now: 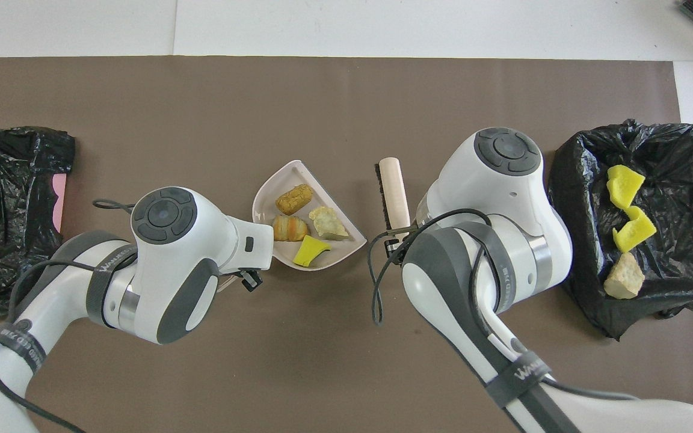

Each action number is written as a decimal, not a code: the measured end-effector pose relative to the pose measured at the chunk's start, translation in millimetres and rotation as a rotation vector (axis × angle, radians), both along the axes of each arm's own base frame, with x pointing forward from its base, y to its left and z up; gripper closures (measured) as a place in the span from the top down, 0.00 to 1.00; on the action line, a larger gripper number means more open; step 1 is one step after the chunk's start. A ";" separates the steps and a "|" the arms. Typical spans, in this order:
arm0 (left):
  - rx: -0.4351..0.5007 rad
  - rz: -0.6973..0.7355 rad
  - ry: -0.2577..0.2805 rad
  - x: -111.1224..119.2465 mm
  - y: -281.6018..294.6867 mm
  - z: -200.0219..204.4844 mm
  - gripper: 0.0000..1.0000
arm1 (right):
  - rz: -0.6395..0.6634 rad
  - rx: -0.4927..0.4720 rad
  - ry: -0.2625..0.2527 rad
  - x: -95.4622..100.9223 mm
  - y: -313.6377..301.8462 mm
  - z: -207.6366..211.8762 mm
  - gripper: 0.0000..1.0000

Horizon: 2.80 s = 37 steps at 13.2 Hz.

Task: Sweep and dump trash in bin

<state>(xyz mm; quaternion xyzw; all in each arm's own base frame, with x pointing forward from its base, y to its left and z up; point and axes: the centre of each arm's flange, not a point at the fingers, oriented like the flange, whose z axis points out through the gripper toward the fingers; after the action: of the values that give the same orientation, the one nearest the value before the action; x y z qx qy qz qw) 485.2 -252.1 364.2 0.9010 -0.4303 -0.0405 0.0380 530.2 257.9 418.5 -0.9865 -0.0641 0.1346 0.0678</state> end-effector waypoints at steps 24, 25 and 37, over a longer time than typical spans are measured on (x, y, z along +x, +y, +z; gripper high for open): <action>0.179 0.433 -0.179 -2.6 554.9 161.2 0.31 | -0.118 -0.143 -0.009 -194.1 191.9 -70.9 0.26; 0.215 0.386 -0.173 -5.9 568.0 157.4 0.31 | -0.108 -0.142 -0.014 -203.6 193.6 -80.3 0.26; 0.745 -0.213 0.063 30.5 524.7 168.7 0.31 | -0.101 -0.085 -0.028 -151.4 165.0 19.3 1.00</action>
<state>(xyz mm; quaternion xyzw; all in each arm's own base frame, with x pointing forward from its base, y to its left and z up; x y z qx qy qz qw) 515.8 272.6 532.9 0.8016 -0.4759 -0.2253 -0.2833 378.8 422.9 437.8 -0.9923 -0.0094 0.1197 0.0318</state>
